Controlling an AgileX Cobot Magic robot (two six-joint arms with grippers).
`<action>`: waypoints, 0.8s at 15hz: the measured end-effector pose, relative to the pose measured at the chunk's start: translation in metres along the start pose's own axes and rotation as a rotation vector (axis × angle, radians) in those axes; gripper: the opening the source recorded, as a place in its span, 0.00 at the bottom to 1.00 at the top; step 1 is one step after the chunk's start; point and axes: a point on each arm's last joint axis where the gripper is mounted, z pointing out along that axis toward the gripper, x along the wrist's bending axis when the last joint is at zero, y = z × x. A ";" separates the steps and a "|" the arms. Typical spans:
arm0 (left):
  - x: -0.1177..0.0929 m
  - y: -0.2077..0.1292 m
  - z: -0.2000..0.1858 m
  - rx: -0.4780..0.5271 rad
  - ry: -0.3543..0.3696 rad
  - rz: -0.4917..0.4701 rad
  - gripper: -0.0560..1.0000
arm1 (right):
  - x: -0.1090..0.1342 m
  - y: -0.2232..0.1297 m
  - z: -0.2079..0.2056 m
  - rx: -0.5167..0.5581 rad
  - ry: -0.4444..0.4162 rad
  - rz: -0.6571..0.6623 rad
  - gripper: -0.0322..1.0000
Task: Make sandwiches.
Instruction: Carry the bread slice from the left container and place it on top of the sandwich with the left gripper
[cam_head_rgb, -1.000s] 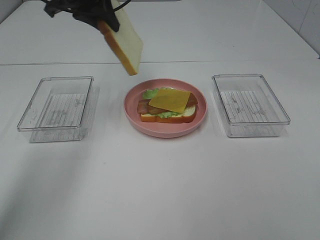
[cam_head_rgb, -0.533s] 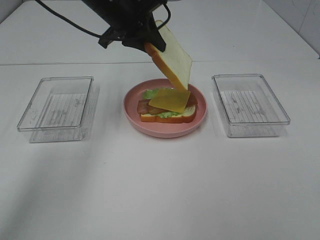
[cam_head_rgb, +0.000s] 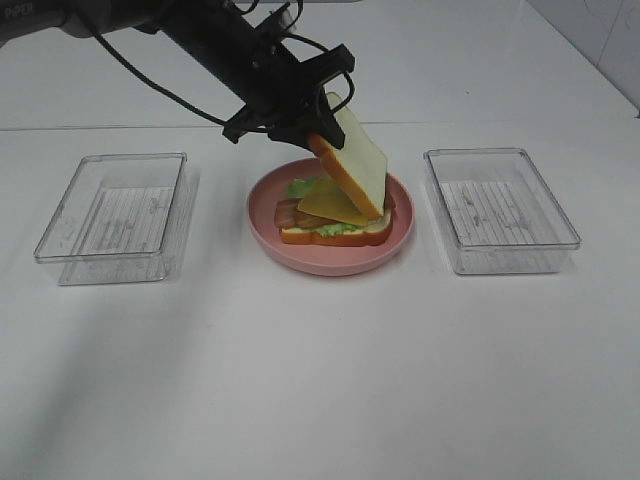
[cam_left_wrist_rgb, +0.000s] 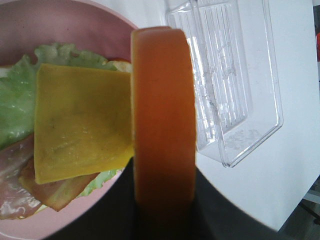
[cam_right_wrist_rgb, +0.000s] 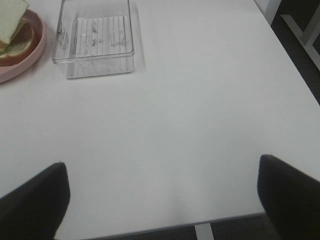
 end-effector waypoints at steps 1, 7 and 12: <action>0.003 0.000 0.004 0.004 0.003 -0.005 0.22 | 0.000 0.000 0.000 0.000 0.000 0.000 0.98; 0.012 -0.002 0.011 0.019 0.043 -0.009 0.22 | 0.000 0.000 0.000 0.000 0.000 0.000 0.98; 0.022 -0.005 0.010 0.054 0.176 -0.028 0.66 | 0.000 0.000 0.000 0.000 0.000 0.000 0.98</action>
